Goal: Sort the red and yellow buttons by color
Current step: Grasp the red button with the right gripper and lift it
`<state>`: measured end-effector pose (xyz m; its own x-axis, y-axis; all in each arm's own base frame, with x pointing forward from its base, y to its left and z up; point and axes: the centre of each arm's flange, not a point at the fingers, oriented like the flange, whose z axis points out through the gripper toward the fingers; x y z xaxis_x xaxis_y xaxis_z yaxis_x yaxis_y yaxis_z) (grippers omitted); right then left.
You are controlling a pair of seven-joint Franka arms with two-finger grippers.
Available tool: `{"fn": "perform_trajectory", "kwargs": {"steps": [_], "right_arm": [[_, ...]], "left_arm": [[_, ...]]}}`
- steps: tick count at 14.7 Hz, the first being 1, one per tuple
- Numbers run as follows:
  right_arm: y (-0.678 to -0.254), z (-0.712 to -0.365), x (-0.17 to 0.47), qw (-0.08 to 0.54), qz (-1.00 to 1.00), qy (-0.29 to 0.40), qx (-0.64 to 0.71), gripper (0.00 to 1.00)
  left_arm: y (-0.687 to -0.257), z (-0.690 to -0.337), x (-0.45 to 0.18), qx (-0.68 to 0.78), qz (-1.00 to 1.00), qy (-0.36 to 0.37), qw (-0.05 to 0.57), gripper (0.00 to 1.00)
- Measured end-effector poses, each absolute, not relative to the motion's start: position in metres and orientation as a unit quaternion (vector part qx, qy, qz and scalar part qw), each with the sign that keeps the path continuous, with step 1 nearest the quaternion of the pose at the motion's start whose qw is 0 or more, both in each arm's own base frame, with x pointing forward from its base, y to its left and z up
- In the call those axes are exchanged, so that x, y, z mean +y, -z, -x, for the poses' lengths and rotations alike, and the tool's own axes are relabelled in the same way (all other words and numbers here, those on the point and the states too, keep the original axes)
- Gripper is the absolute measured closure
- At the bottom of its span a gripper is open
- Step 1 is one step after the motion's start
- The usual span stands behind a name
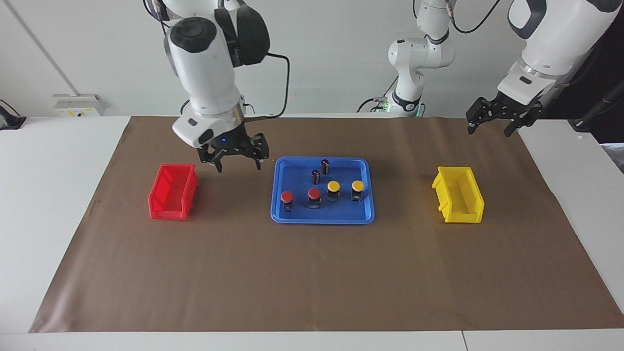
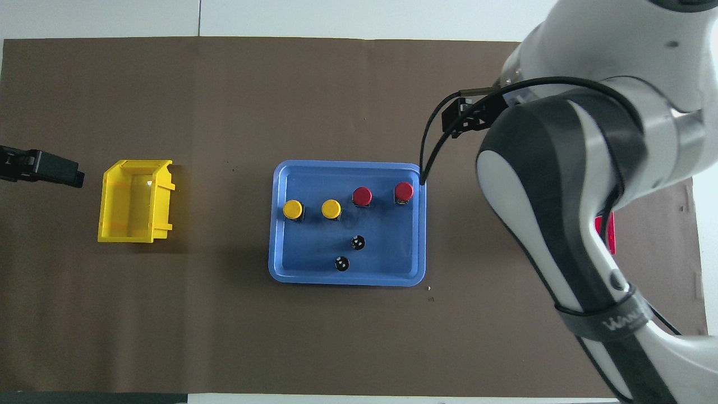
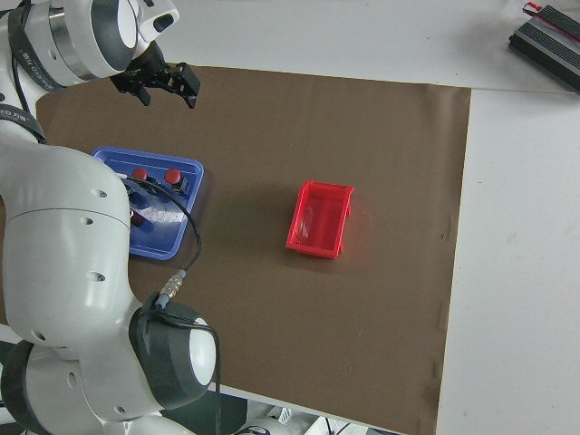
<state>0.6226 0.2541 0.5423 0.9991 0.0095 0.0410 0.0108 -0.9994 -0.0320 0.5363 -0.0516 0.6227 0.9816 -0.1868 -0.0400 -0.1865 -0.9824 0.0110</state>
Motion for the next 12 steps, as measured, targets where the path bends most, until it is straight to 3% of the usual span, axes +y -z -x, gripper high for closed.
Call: {"fn": "perform_trajectory", "kwargs": {"steps": [6,12], "right_arm": [[-0.404,-0.603,0.299,0.016,1.000,0.016,0.007,0.00],[-0.350,-0.578,0.305,0.012,1.000,0.007,0.008,0.02]], "left_arm": [[-0.623,-0.536,-0.052,-0.094,-0.995,0.020,0.004,0.00],[-0.623,-0.536,-0.052,-0.094,-0.995,0.020,0.004,0.00]]}}
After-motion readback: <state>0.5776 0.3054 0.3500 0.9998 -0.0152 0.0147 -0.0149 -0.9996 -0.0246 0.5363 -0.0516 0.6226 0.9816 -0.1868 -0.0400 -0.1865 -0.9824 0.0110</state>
